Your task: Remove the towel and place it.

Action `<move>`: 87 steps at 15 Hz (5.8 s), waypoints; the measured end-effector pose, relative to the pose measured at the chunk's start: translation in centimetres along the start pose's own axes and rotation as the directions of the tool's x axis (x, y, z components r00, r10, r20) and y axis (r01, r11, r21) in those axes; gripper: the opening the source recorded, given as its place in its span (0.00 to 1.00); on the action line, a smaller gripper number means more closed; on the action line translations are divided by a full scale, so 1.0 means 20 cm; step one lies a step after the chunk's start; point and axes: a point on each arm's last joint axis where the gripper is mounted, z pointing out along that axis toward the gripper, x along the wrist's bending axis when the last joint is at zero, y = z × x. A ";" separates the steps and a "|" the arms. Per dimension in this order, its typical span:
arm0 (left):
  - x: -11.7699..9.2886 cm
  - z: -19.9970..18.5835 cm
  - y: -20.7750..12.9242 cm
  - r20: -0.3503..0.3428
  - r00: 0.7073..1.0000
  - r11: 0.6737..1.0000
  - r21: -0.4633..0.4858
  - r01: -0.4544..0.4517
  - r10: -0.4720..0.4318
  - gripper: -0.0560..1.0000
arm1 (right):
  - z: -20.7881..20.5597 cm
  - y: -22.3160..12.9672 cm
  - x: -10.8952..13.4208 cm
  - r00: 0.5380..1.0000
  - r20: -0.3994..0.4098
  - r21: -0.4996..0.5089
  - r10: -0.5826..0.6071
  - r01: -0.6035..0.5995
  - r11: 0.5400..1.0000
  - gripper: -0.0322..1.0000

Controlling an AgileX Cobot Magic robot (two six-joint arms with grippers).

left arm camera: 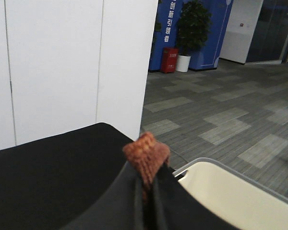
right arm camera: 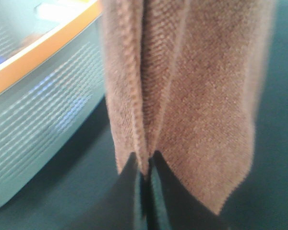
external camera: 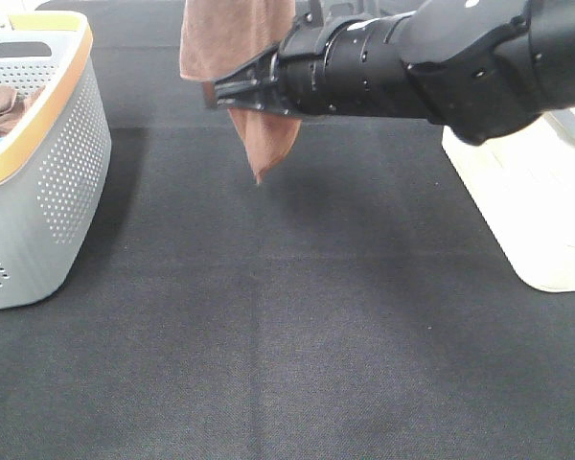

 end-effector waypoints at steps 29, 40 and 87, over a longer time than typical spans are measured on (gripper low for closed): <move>0.08 -0.08 0.01 -0.042 0.990 0.983 0.118 0.138 -0.134 0.05 | -0.09 0.22 -0.39 0.881 -0.376 0.442 0.287 -0.101 0.891 0.47; 0.08 -0.08 0.02 -0.040 0.988 0.983 0.106 0.152 -0.148 0.05 | 0.02 0.01 -0.19 0.927 -0.235 0.590 0.291 -0.103 0.801 0.74; 0.09 -0.07 0.00 -0.061 0.996 0.990 0.123 0.070 -0.063 0.05 | -0.14 0.14 -0.34 0.934 -0.221 0.429 0.279 -0.164 0.888 0.03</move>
